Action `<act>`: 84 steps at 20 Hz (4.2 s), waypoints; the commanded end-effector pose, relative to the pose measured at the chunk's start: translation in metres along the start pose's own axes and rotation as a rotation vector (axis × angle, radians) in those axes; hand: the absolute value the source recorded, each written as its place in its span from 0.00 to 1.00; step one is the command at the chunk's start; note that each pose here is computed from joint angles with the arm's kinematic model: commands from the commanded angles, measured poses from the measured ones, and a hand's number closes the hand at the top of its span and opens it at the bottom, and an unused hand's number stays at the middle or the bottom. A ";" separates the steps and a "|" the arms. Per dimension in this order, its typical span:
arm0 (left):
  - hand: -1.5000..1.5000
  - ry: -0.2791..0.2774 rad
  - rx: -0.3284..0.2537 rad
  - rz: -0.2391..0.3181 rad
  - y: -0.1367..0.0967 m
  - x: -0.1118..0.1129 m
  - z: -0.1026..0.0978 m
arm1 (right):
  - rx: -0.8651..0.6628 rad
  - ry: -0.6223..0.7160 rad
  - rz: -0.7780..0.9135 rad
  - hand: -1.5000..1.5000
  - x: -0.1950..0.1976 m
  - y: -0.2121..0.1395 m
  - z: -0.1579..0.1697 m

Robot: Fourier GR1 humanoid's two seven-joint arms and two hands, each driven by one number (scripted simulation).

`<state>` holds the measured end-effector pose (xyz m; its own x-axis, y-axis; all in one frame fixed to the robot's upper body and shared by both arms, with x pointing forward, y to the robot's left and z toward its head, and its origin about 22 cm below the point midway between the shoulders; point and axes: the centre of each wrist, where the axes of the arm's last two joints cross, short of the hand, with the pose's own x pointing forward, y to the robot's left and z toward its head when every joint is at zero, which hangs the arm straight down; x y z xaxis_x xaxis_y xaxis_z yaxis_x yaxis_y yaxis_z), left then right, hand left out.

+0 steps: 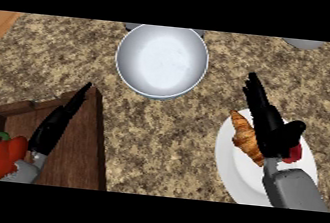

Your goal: Pick the pear from the plate and place it in the bowl

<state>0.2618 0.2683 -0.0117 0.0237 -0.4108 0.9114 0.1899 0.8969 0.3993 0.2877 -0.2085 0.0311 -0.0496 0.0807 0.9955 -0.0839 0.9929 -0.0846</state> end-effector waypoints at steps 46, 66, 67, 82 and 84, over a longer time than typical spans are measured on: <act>0.50 -0.098 0.174 0.296 -0.013 0.076 -0.024 | 0.261 0.282 0.751 0.00 0.079 -0.093 0.009; 0.50 -0.082 0.167 0.298 -0.038 0.061 -0.001 | 0.297 0.284 0.544 0.00 0.051 -0.115 0.037; 0.50 -0.082 0.148 0.313 -0.020 0.056 -0.010 | 0.270 0.271 0.526 0.00 0.057 -0.104 0.032; 0.50 -0.077 0.156 0.300 -0.026 0.070 -0.018 | 0.263 0.294 0.610 0.00 -0.031 -0.121 0.022; 0.50 -0.089 0.159 0.307 -0.019 0.061 -0.007 | 0.218 0.321 0.679 0.00 -0.012 -0.116 0.019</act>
<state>0.2693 0.2171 0.0341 -0.0351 -0.1085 0.9935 0.0314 0.9935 0.1096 0.2764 -0.3301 0.0361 0.1212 0.6556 0.7453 -0.3457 0.7317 -0.5875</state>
